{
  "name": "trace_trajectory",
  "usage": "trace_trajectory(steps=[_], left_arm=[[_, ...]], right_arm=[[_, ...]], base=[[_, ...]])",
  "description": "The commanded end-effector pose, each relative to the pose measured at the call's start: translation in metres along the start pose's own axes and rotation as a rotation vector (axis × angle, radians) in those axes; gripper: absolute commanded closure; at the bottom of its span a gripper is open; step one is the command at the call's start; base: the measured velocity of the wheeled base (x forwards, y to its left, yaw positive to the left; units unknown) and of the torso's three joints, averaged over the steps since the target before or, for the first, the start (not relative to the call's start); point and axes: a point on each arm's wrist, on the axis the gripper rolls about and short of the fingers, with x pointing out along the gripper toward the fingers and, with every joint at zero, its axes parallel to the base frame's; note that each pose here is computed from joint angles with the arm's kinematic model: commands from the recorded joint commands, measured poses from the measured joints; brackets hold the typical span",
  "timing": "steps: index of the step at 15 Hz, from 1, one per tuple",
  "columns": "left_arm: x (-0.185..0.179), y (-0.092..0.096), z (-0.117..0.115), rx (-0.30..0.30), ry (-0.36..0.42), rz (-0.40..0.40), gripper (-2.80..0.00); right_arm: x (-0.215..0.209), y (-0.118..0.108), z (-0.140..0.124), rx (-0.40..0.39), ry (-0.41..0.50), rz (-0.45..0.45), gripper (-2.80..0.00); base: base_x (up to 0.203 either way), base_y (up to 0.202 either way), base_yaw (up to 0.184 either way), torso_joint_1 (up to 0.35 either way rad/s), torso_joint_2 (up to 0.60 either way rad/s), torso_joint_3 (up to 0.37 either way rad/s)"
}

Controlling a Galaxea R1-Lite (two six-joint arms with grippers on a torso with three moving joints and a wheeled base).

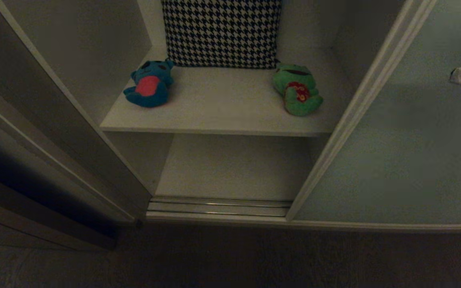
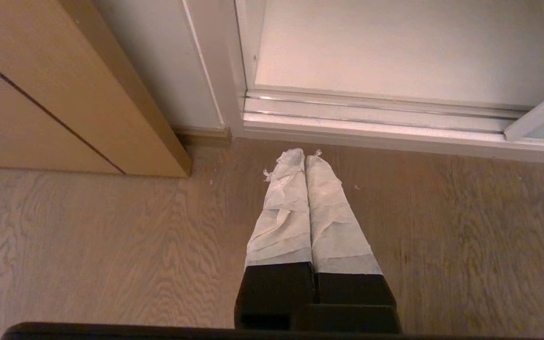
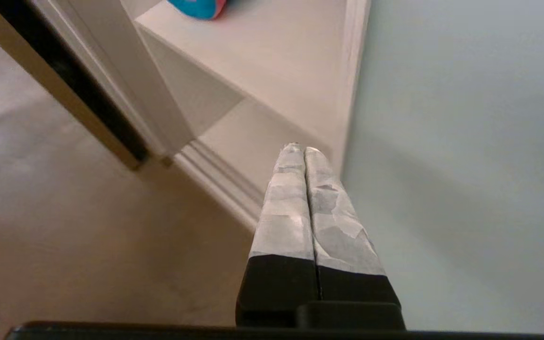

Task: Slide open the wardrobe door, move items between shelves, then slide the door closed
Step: Close the door

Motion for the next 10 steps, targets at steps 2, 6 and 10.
trace_trajectory(steps=[2,6,10], left_arm=[[0.0,0.0,0.0,-0.001,0.002,-0.001,0.0],[0.0,0.0,0.0,0.001,0.002,0.001,0.0],[0.0,0.0,0.0,-0.001,0.002,-0.001,0.0]], right_arm=[[0.008,0.003,0.004,-0.04,-0.03,-0.051,0.0],[0.033,-0.004,0.004,-0.045,-0.078,-0.106,0.0],[0.047,-0.002,0.0,-0.037,-0.074,-0.089,0.0]], base=[[0.0,0.0,0.0,0.0,0.0,0.0],[0.0,0.0,0.0,0.0,0.0,0.0],[0.0,0.0,0.0,0.0,0.0,0.0]])
